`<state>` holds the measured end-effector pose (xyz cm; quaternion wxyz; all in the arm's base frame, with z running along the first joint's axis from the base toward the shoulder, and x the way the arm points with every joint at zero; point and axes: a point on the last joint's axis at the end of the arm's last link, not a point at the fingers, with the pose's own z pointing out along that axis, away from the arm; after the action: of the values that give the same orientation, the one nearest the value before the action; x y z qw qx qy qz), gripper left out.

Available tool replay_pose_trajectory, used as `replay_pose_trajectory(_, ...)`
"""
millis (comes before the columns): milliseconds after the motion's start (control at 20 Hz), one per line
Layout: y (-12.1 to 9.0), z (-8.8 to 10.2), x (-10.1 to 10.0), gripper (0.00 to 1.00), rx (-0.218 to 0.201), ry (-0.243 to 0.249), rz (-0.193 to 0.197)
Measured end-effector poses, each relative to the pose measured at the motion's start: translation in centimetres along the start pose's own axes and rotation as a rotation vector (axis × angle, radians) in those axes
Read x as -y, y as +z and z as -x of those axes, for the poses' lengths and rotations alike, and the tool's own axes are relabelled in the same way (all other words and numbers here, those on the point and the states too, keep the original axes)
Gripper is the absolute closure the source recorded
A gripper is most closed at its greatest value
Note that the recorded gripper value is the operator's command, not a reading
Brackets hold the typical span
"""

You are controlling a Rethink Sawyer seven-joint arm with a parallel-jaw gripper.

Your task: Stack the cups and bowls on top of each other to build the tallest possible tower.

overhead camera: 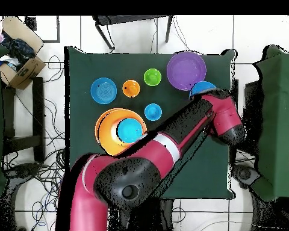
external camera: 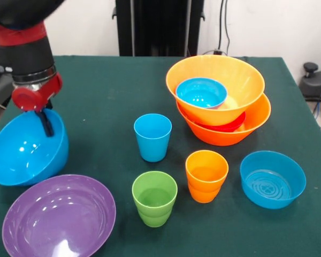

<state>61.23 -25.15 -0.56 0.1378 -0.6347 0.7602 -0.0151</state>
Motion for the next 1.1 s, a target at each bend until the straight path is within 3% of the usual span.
replay_pose_trajectory(150, -2.2, 1.2, -1.1, 1.00, 0.020, 0.032, -0.058)
replay_pose_trajectory(300, -3.8, 2.1, -1.8, 1.00, 0.022, 0.048, -0.086)
replay_pose_trajectory(350, -5.5, 3.2, -2.6, 1.00, 0.026, 0.059, -0.114)
replay_pose_trajectory(900, -12.7, 11.2, -6.0, 1.00, 0.051, 0.034, -0.244)
replay_pose_trajectory(950, -13.9, 13.1, -6.6, 1.00, 0.058, 0.024, -0.266)
replay_pose_trajectory(1100, -14.4, 14.2, -7.0, 1.00, 0.066, 0.021, -0.281)
